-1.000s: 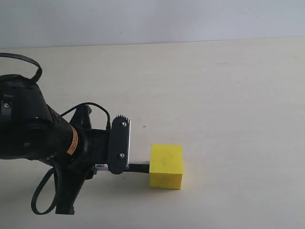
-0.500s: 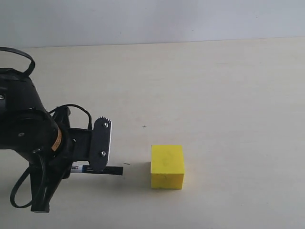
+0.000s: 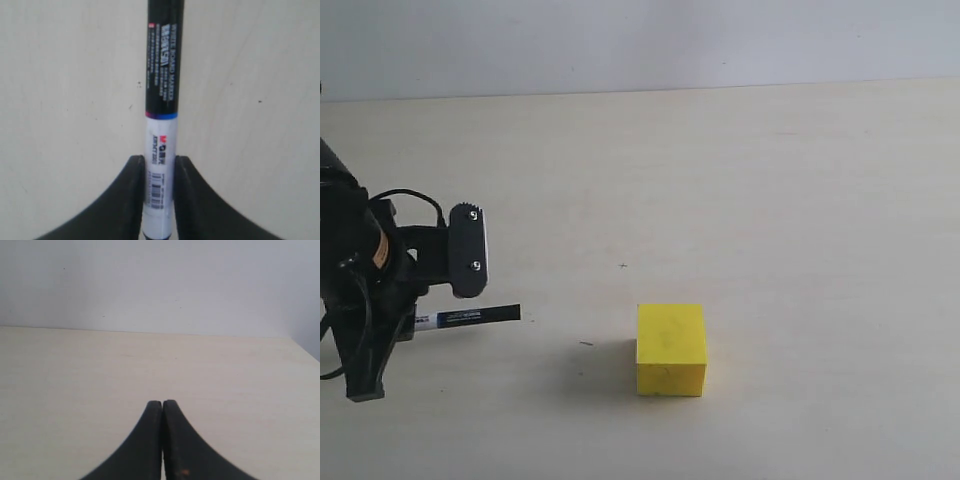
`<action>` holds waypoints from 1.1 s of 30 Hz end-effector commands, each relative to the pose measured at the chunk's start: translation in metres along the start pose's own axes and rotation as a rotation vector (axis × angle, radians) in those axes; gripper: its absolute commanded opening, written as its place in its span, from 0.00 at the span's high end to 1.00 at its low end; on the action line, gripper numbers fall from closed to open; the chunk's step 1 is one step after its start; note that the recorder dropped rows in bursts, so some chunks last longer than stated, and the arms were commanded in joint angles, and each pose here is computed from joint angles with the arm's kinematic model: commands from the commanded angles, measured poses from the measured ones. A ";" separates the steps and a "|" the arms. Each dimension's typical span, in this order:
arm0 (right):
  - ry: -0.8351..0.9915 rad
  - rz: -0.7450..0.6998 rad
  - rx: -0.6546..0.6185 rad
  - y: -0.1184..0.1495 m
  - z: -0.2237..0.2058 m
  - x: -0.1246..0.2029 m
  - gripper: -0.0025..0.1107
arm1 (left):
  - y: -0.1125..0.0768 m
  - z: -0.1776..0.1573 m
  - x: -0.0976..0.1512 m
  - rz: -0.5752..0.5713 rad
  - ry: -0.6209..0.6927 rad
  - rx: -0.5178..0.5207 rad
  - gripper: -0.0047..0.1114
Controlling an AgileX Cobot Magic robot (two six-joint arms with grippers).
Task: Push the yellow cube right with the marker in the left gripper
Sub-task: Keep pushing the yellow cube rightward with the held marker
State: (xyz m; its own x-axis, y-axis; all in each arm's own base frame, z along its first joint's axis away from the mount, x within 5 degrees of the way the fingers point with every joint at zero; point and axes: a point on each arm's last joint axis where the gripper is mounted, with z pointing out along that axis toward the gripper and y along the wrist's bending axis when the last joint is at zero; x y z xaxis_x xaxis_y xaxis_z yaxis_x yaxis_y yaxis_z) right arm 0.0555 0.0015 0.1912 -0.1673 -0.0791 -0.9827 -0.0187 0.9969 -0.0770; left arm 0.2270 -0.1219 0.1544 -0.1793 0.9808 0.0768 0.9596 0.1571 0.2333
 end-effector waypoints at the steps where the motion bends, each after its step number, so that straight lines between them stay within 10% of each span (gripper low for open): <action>1: -0.016 -0.001 0.009 -0.001 0.000 0.000 0.98 | 0.004 0.001 0.003 -0.029 -0.026 0.018 0.96; 16: -0.016 -0.001 0.009 -0.001 0.000 0.000 0.98 | -0.002 -0.001 -0.006 0.011 -0.093 0.047 0.96; 33: -0.016 -0.001 0.009 -0.001 0.000 0.000 0.98 | -0.036 -0.012 -0.112 0.218 -0.233 0.047 0.96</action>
State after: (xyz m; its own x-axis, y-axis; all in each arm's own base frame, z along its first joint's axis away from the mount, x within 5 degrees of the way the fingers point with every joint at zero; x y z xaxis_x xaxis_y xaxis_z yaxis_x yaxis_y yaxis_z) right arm 0.0555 0.0015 0.1912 -0.1673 -0.0791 -0.9827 -0.0187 0.9969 -0.0770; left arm 0.2150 -0.2266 0.1425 0.0639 0.9948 -0.0799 0.9817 -0.0483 0.1841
